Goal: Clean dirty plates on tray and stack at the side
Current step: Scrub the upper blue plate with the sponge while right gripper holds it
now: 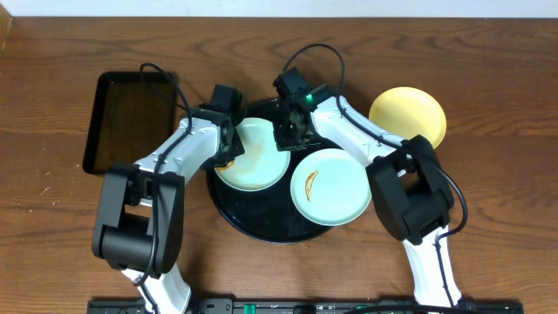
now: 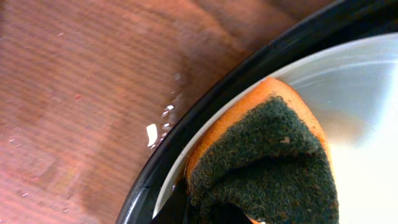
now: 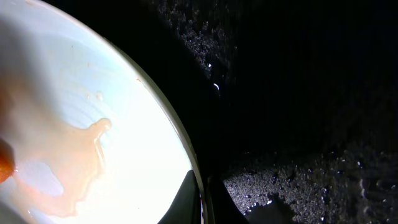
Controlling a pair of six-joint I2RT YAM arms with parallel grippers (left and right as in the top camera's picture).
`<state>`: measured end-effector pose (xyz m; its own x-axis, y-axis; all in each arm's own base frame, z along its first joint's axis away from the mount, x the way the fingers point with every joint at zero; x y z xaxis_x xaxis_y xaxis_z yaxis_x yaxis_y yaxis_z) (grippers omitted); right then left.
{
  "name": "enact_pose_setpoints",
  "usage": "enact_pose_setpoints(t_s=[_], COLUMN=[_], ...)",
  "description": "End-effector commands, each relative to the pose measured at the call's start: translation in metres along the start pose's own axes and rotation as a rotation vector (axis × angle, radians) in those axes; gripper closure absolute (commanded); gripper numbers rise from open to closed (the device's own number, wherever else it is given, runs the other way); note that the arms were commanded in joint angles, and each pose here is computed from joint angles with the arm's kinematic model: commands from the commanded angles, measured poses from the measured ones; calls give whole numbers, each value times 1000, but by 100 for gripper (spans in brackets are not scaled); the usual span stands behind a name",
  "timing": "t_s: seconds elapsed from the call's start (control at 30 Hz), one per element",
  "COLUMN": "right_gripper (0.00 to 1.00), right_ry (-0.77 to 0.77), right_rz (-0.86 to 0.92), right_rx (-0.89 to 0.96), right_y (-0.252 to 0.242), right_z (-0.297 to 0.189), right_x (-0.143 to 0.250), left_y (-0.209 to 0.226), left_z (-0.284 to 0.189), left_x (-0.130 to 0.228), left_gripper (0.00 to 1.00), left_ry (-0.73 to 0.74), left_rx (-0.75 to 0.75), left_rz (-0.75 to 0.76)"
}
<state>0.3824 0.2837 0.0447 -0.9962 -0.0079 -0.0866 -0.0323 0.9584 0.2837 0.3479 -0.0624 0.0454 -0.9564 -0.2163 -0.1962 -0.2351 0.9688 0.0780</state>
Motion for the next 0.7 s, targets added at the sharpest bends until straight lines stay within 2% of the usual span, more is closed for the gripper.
enact_pose_setpoints(t_s=[0.0, 0.23, 0.4, 0.67], right_gripper=[99, 99, 99, 99], right_ry=[6, 3, 1, 0], right_rz=[12, 12, 11, 11], right_rx=[64, 61, 60, 59], right_y=[-13, -13, -12, -12], right_z=[13, 13, 13, 14], right_x=[0, 0, -1, -1], left_y=[26, -1, -28, -50], left_z=[-5, -33, -33, -18], left_x=[2, -1, 0, 15], left_gripper=[92, 92, 92, 92], left_ry=[-25, -63, -37, 20], left_rx=[-125, 72, 240, 239], left_rz=[5, 1, 15, -3])
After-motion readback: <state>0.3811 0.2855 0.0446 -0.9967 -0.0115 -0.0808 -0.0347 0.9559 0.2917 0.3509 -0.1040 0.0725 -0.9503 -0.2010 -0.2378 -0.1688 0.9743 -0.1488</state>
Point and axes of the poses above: each gripper's point midway between its finger pads, its own z axis out along the fingers, its own y axis along the line the jaws close on, x = y × z, the point moved 4 cm from there along -z, back along the fingers, and after that the axes turned 10 degrees about z, right-handed, at the moved point
